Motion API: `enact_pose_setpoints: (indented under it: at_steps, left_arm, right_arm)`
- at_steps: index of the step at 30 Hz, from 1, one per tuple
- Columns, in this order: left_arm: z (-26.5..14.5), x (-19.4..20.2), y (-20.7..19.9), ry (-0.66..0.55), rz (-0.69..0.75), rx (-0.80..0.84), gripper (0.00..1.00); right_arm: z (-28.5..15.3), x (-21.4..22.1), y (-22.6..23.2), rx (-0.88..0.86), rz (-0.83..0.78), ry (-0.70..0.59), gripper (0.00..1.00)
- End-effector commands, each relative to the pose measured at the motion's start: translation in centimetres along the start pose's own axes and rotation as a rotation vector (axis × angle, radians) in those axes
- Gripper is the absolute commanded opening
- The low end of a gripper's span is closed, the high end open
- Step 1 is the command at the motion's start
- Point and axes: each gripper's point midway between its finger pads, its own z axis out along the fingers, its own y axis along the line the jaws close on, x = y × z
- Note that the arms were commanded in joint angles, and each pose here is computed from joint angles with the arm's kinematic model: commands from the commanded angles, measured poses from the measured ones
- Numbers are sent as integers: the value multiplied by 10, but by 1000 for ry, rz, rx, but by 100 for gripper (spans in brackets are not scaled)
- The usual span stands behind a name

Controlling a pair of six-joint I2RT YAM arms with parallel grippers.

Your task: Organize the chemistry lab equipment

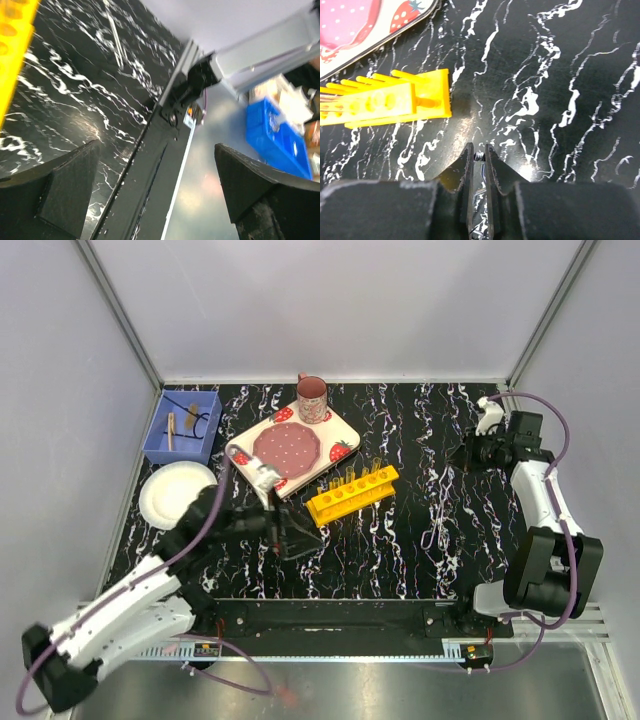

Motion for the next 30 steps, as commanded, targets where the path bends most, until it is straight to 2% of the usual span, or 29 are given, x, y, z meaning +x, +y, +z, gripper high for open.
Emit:
enact_pose_setpoints:
  at_steps: [1, 3, 5, 6, 7, 10, 11, 13, 14, 16, 17, 23, 25, 30]
  left_arm:
    - [45, -11, -30, -8, 170, 15, 99]
    - [66, -16, -37, -16, 249, 3, 99]
    - [96, 6, -37, 57, 278, -5, 99]
    - [107, -1, -40, 39, 306, -23, 99]
    - [127, 17, -35, 92, 309, -41, 99]
    - [158, 13, -35, 78, 300, -95, 99]
    - [174, 26, -23, 119, 291, -127, 99]
    - [192, 18, -28, 98, 261, -147, 99]
    - [205, 25, -10, 104, 259, -221, 99]
    - [220, 20, -6, 101, 227, -266, 99]
    - [228, 24, 9, 104, 225, -328, 99]
    - [264, 18, 23, 86, 178, -426, 99]
    - [273, 33, 39, 130, 185, -470, 99]
    - [294, 44, 45, 158, 174, -463, 94]
  right_arm:
    - [1, -6, 21, -130, 15, -37, 0]
    - [2, -4, 26, -159, 43, -30, 0]
    - [3, -1, 32, -198, 66, -21, 0]
    - [4, -1, 33, -206, 75, -19, 0]
    - [3, 1, 35, -218, 83, -14, 0]
    - [2, 3, 41, -245, 100, -9, 0]
    - [2, 4, 42, -252, 104, -5, 0]
    - [0, 5, 46, -270, 109, -5, 0]
    - [0, 4, 46, -273, 110, -7, 0]
    - [-1, 4, 50, -288, 113, -9, 0]
    - [-2, 4, 50, -291, 114, -8, 0]
    - [-3, 3, 55, -316, 116, -12, 0]
    - [-4, 3, 56, -320, 114, -15, 0]
    - [-5, 2, 58, -333, 113, -18, 0]
